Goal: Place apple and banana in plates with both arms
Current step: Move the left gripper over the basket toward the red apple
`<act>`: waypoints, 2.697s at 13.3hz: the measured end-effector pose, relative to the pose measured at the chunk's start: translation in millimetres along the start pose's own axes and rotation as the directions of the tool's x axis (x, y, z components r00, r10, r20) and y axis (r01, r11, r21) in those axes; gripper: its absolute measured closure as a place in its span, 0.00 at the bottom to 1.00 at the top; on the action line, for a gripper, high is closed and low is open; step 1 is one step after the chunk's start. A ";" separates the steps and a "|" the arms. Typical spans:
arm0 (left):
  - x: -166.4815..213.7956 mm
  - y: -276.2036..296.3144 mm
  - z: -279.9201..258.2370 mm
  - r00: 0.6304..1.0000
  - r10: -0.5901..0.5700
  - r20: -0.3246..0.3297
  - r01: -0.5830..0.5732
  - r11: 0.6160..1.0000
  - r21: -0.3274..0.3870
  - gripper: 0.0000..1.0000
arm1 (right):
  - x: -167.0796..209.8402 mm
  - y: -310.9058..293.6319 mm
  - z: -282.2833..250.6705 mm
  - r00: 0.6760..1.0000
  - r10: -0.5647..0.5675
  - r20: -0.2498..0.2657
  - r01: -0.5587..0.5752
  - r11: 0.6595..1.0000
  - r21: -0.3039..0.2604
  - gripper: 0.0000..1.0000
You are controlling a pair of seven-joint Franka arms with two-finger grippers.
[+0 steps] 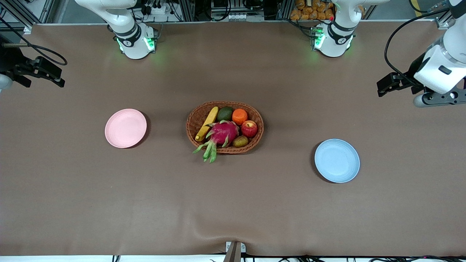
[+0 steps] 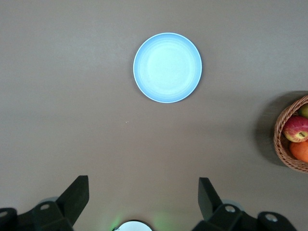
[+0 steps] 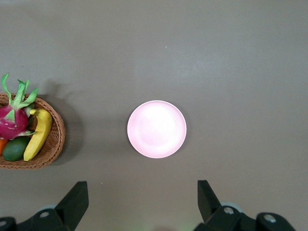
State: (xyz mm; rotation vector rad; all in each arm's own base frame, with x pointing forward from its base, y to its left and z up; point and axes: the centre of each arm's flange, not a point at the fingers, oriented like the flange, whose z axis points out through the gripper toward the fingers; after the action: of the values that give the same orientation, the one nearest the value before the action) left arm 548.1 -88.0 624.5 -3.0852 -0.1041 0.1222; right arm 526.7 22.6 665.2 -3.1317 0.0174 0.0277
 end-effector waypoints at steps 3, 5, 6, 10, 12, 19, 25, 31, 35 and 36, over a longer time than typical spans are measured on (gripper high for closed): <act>-2.5 11.3 -0.4 1.000 -0.016 -0.002 0.016 1.000 0.001 0.00 | 0.0 0.1 0.0 1.000 0.000 0.000 0.000 1.000 0.000 0.00; -3.7 24.9 1.8 1.000 -0.028 -0.002 0.028 1.000 0.002 0.00 | 0.0 -0.1 0.0 1.000 0.000 0.000 0.000 1.000 0.002 0.00; -2.5 32.5 4.3 1.000 -0.029 -0.005 0.029 1.000 0.001 0.00 | 0.0 -0.2 0.0 1.000 0.000 0.000 0.000 1.000 0.002 0.00; 10.8 56.9 25.1 1.000 -0.011 -0.003 0.011 1.000 -0.004 0.00 | -0.1 -0.6 0.1 1.000 -0.001 0.001 0.001 1.000 0.003 0.00; 15.9 77.4 38.1 1.000 -0.014 -0.001 0.014 1.000 -0.006 0.00 | -0.1 -0.6 0.1 1.000 -0.001 0.001 0.001 1.000 0.004 0.00; 20.4 171.8 97.1 0.998 -0.057 0.021 0.057 0.998 -0.005 0.00 | -0.1 -0.8 0.1 1.000 -0.001 0.001 0.001 1.000 0.005 0.00; 6.3 228.8 127.7 0.986 -0.161 0.036 0.161 0.987 0.011 0.00 | -0.2 -0.6 0.1 1.000 -0.001 0.002 0.001 1.000 0.005 0.00; -1.1 274.6 171.3 0.970 -0.243 0.023 0.244 0.970 -0.021 0.00 | -0.5 1.0 0.4 1.000 0.003 0.006 -0.003 1.000 0.013 0.00; -18.1 316.1 213.8 0.954 -0.299 0.033 0.300 0.954 -0.015 0.00 | -0.5 1.9 0.5 1.000 0.005 0.007 -0.005 1.000 0.015 0.00; -21.2 325.4 223.1 0.949 -0.312 0.034 0.313 0.950 -0.017 0.00 | -0.6 1.9 0.5 1.000 0.005 0.007 -0.005 1.000 0.015 0.00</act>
State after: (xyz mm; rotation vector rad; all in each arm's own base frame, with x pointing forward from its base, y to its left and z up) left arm 530.2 -402.6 386.3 -3.0386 -0.5961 0.1550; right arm 526.1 20.7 664.7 -3.1162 0.0252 0.0381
